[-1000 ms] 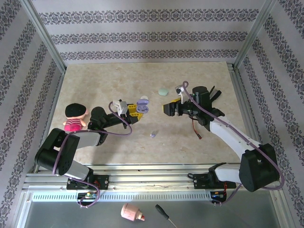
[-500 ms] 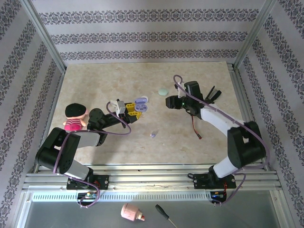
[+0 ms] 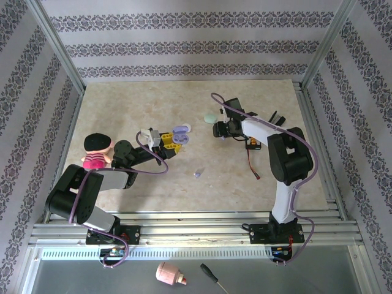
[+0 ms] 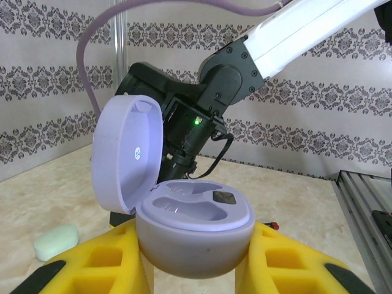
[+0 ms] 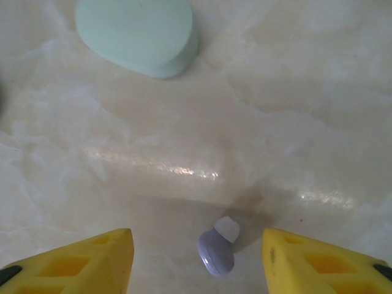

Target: Insert wireless bluetooth earbuds into charging case

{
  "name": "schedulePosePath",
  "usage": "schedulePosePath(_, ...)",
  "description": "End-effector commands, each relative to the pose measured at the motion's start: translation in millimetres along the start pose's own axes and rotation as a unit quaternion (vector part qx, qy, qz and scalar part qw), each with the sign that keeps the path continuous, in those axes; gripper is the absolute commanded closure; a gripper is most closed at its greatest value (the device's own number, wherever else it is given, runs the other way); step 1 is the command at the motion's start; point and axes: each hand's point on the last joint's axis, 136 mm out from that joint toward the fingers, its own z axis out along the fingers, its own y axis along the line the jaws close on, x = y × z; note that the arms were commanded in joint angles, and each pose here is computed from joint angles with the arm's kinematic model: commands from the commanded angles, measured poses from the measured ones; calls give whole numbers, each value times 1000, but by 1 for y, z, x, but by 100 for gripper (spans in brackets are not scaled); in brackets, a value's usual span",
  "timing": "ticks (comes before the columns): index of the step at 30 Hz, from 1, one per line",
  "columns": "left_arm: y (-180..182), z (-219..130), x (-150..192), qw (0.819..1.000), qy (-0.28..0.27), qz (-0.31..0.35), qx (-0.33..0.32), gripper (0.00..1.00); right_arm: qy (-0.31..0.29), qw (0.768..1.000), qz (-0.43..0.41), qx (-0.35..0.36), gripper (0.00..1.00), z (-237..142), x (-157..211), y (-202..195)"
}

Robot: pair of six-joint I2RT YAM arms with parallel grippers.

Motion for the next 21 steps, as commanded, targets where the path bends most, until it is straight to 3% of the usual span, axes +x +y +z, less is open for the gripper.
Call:
schedulePosePath(1, 0, -4, -11, 1000, -19, 22, 0, 80, 29, 999, 19, -5, 39, 7, 11, -1)
schedulePosePath(21, -1, -6, -12, 1000, -19, 21, 0, 80, 61, 994, -5, -93, 38, 3, 34, 44)
